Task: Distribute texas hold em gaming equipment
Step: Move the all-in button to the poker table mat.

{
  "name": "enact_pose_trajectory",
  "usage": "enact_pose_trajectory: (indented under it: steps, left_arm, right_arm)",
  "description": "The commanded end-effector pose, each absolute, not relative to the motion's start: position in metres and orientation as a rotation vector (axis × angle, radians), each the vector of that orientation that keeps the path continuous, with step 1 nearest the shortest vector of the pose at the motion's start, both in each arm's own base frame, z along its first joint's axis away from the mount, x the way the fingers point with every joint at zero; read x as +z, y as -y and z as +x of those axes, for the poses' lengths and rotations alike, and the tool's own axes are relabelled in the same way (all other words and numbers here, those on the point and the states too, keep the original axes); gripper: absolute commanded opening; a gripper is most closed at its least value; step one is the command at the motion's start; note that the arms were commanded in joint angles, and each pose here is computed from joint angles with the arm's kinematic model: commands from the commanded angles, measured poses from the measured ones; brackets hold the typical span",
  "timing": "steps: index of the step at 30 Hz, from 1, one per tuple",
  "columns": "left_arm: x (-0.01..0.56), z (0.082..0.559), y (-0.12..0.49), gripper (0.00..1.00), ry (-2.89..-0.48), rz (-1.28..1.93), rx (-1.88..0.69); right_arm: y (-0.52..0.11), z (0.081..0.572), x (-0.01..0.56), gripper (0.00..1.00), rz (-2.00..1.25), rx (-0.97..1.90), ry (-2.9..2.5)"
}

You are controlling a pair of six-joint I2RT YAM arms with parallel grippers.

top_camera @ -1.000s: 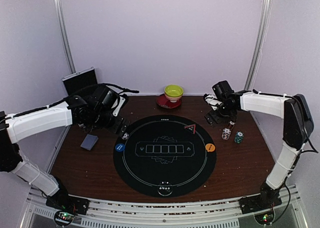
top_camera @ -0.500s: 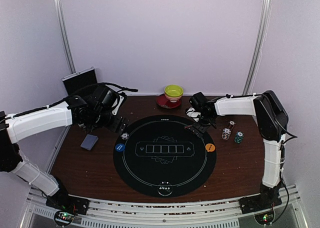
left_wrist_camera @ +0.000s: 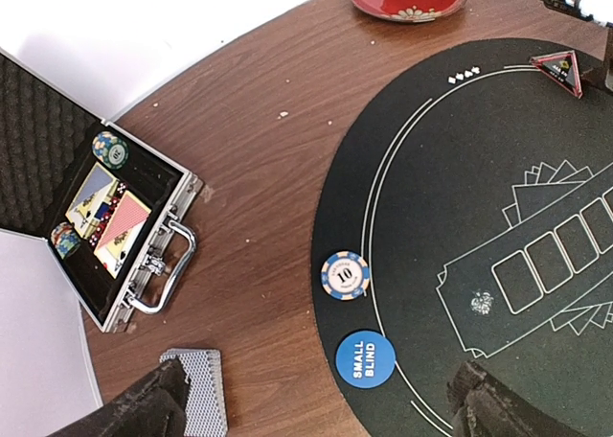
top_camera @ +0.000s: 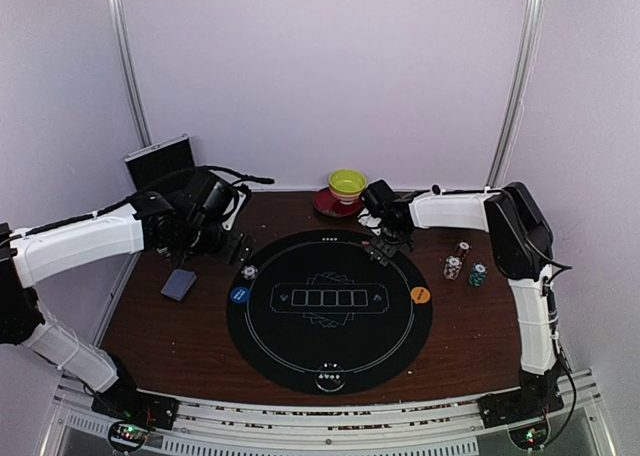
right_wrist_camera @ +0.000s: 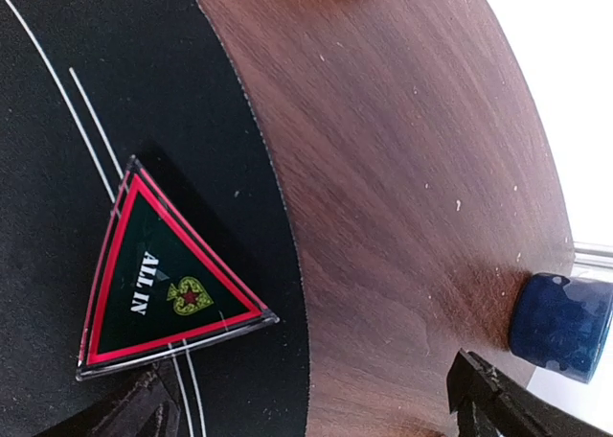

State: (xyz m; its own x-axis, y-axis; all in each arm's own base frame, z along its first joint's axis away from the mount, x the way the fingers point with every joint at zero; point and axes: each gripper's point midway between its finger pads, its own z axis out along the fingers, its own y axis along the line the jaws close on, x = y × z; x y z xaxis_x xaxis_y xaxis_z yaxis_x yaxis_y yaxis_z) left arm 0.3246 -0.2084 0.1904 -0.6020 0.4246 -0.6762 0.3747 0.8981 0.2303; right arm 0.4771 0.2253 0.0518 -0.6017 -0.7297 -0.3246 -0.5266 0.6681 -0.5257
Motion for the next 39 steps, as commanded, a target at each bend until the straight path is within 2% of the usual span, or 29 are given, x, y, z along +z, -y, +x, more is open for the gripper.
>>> enact_pose_trajectory:
  steps: [1, 6, 15, 23, 34, 39]
  left_arm:
    - [0.2, 0.331, 0.207, 0.98, -2.235, 0.533, 0.08]
    - [0.199, 0.331, 0.209, 0.98, -2.24, 0.539, 0.072]
    - [0.199, 0.332, 0.206, 0.98, -2.236, 0.531, 0.09]
    - [0.197, 0.332, 0.207, 0.98, -2.24, 0.535, 0.095]
    - [0.196, 0.332, 0.207, 0.98, -2.241, 0.537, 0.102]
    - [0.194, 0.333, 0.206, 0.98, -2.246, 0.536, 0.103]
  right_arm:
    - [-0.232, 0.47, 0.052, 1.0, -1.013, -0.496, -2.374]
    - [-0.211, 0.478, 0.065, 1.0, -0.944, -0.592, -2.353]
    - [-0.188, 0.494, 0.047, 1.0, -0.841, -0.706, -2.396]
    - [-0.221, 0.494, 0.033, 1.0, -0.935, -0.559, -2.401]
    - [-0.279, 0.505, 0.042, 1.0, -0.935, -0.438, -2.348]
    - [-0.276, 0.503, 0.069, 1.0, -0.923, -0.452, -2.341]
